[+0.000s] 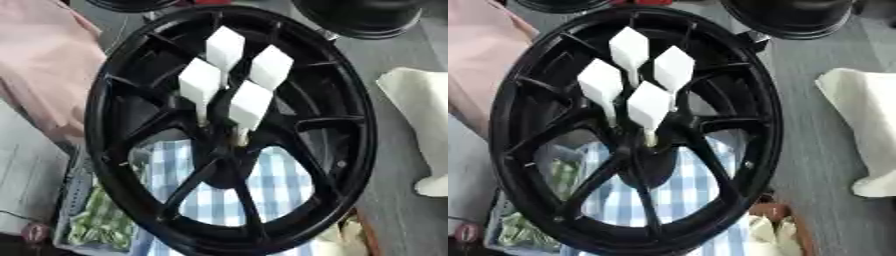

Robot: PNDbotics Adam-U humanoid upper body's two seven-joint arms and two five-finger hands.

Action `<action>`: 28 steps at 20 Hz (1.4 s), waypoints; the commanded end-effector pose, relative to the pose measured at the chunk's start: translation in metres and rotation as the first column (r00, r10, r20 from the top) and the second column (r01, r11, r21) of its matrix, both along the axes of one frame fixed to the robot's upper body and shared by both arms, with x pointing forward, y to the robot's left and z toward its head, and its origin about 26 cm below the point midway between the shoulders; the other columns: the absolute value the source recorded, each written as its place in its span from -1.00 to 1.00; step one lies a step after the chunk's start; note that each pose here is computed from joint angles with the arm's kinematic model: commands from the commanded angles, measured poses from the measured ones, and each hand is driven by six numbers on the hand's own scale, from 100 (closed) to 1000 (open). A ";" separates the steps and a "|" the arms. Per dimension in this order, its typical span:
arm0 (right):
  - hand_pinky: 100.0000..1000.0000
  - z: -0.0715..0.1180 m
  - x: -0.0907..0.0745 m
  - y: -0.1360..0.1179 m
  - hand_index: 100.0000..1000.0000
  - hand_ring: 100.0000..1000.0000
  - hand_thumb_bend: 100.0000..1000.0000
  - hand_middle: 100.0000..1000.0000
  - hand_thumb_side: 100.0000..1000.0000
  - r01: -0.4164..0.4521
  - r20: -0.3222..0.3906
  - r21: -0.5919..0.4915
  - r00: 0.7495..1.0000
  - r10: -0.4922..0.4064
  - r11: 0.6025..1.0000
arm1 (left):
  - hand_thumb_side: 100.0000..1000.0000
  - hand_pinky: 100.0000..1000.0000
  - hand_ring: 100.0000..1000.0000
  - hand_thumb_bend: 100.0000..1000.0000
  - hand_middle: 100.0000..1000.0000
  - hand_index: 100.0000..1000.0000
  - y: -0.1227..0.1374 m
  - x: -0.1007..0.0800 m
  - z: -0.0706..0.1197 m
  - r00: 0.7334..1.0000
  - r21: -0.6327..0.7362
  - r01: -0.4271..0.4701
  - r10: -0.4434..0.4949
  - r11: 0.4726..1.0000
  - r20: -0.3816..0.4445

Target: Pull the pin out of the wheel hub.

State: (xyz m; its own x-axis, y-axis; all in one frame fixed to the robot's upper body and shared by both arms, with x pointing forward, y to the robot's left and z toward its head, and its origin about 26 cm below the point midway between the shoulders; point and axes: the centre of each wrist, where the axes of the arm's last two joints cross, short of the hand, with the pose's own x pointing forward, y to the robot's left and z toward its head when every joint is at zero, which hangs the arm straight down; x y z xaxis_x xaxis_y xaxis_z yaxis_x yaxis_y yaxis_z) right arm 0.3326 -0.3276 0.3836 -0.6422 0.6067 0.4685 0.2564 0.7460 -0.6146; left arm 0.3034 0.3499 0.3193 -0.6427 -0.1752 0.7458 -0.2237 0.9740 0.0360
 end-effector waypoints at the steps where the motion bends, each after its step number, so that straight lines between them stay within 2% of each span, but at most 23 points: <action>1: 0.66 0.022 -0.010 0.002 0.62 0.65 -1.00 0.55 0.08 0.008 0.025 -0.145 1.000 -0.005 0.989 | 0.31 0.47 0.54 -0.04 0.52 0.69 0.001 -0.007 0.016 0.999 0.052 -0.009 0.007 0.999 0.035; 2: 0.69 0.026 -0.013 0.009 0.62 0.68 -1.00 0.56 -0.10 -0.009 0.015 -0.246 1.000 0.013 0.969 | 0.31 0.47 0.54 -0.04 0.52 0.69 0.000 -0.007 0.016 0.999 0.056 -0.007 0.006 0.998 0.036; 3: 0.70 0.029 -0.015 0.015 0.62 0.70 -1.00 0.58 -0.09 -0.018 0.003 -0.342 1.000 0.021 0.939 | 0.31 0.47 0.54 -0.04 0.52 0.68 0.000 -0.007 0.016 0.999 0.058 -0.007 0.005 0.998 0.035; 4: 0.71 0.031 -0.017 0.022 0.62 0.70 -1.00 0.59 -0.05 -0.035 -0.015 -0.453 0.999 0.031 0.891 | 0.31 0.47 0.54 -0.04 0.52 0.68 -0.001 -0.007 0.017 0.999 0.062 -0.005 0.003 0.998 0.034; 6: 0.71 0.035 -0.019 0.028 0.62 0.70 -1.00 0.59 -0.05 -0.044 -0.037 -0.570 0.999 0.028 0.821 | 0.31 0.47 0.54 -0.04 0.52 0.68 -0.001 -0.007 0.017 1.000 0.066 -0.006 0.004 0.998 0.031; 7: 0.74 0.034 -0.021 0.037 0.64 0.75 -1.00 0.62 -0.24 -0.071 -0.059 -0.655 0.997 0.042 0.752 | 0.31 0.47 0.54 -0.05 0.52 0.68 -0.002 -0.008 0.018 0.999 0.072 -0.003 0.001 0.997 0.033; 8: 0.75 0.033 -0.025 0.047 0.64 0.77 -1.00 0.64 -0.31 -0.097 -0.083 -0.741 0.995 0.053 0.664 | 0.31 0.47 0.54 -0.05 0.52 0.68 -0.002 -0.008 0.019 0.999 0.078 -0.001 -0.001 0.997 0.035; 10: 0.76 0.032 -0.030 0.060 0.65 0.79 -1.00 0.65 -0.44 -0.136 -0.119 -0.833 0.991 0.067 0.536 | 0.31 0.47 0.54 -0.05 0.52 0.68 -0.003 -0.008 0.020 0.999 0.085 0.000 -0.003 0.996 0.037; 12: 0.77 0.031 -0.031 0.069 0.64 0.80 -1.00 0.66 -0.50 -0.179 -0.159 -0.872 0.984 0.083 0.455 | 0.31 0.47 0.54 -0.05 0.52 0.67 -0.003 -0.009 0.021 0.999 0.089 0.001 -0.005 0.996 0.038; 13: 0.76 0.030 -0.031 0.072 0.64 0.80 -0.84 0.65 -0.57 -0.198 -0.177 -0.881 0.980 0.089 0.429 | 0.31 0.47 0.54 -0.05 0.52 0.67 -0.004 -0.009 0.021 0.999 0.090 0.003 -0.007 0.996 0.038; 14: 0.76 0.029 -0.031 0.076 0.65 0.80 -1.00 0.67 -0.56 -0.219 -0.198 -0.887 0.976 0.096 0.406 | 0.32 0.47 0.54 -0.06 0.52 0.67 -0.004 -0.009 0.022 0.999 0.091 0.005 -0.008 0.996 0.038; 18: 0.75 0.025 -0.026 0.087 0.67 0.76 -1.00 0.66 -0.63 -0.282 -0.260 -0.892 0.959 0.109 0.354 | 0.32 0.45 0.54 -0.06 0.52 0.66 -0.004 -0.008 0.022 0.999 0.092 0.008 -0.011 0.996 0.033; 28: 0.74 0.023 -0.013 0.106 0.66 0.73 -1.00 0.64 -0.72 -0.331 -0.299 -0.888 0.943 0.147 0.320 | 0.32 0.44 0.55 -0.07 0.53 0.66 -0.006 -0.008 0.022 0.999 0.094 0.016 -0.019 0.995 0.032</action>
